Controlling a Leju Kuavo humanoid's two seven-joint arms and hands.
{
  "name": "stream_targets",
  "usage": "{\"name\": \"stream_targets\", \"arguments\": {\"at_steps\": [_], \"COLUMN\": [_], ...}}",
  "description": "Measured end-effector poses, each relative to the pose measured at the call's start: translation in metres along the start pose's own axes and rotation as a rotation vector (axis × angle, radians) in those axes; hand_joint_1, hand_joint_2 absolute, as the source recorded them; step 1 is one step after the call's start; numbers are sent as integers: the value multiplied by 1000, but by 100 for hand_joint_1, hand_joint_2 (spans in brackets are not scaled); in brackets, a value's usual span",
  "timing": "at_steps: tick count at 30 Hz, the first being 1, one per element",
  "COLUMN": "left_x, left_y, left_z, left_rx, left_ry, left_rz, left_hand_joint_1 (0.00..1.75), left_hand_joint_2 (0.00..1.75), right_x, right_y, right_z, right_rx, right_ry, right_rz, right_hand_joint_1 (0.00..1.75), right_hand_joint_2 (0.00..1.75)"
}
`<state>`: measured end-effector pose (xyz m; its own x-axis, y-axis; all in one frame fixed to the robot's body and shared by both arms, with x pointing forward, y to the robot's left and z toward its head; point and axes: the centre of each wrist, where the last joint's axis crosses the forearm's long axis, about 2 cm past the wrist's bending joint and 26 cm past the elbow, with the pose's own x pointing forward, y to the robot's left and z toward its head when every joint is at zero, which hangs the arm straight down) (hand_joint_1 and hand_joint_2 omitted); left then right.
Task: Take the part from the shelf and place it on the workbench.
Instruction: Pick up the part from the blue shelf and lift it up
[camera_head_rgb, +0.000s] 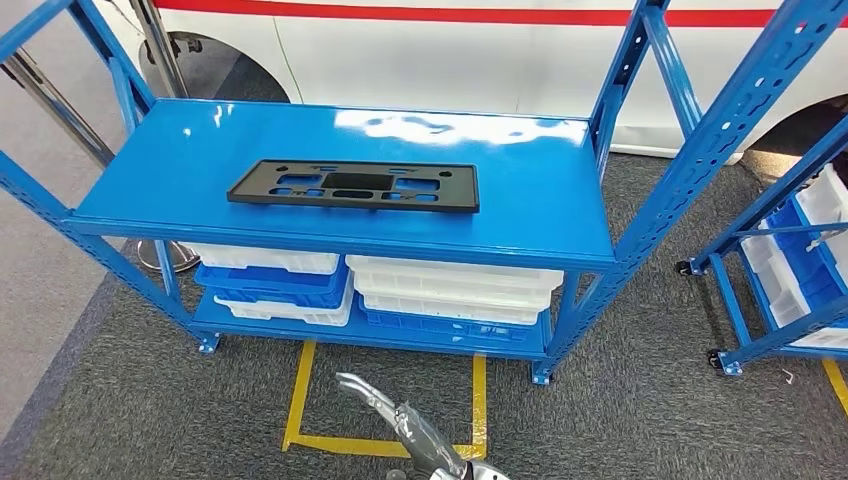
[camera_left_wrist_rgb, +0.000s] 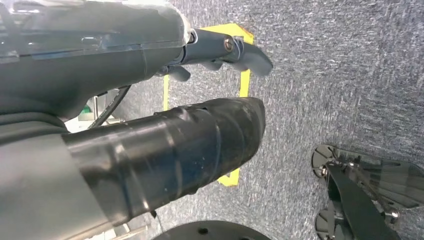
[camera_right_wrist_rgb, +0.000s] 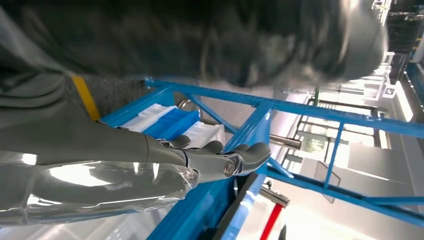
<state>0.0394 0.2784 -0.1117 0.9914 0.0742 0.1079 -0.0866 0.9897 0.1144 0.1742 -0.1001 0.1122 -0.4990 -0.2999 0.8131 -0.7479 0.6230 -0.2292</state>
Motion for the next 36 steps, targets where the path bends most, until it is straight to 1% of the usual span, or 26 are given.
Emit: {"name": "stream_targets", "arguments": {"at_steps": [16, 27, 36], "left_x": [1, -2, 1], "left_y": [0, -1, -2], "left_z": [0, 0, 0], "left_rx": [-9, -11, -15], "left_ry": [-2, 3, -11], "left_rz": [13, 13, 16], "left_hand_joint_1": [0, 0, 0], "left_hand_joint_2": [0, 0, 0], "right_x": [2, 1, 2], "right_y": [0, 0, -1], "right_z": [1, 2, -2], "right_rx": [7, 9, 15], "right_ry": [-10, -7, -17], "right_rz": [10, 12, 13], "right_hand_joint_1": [0, 0, 0], "right_hand_joint_2": [0, 0, 0]}}
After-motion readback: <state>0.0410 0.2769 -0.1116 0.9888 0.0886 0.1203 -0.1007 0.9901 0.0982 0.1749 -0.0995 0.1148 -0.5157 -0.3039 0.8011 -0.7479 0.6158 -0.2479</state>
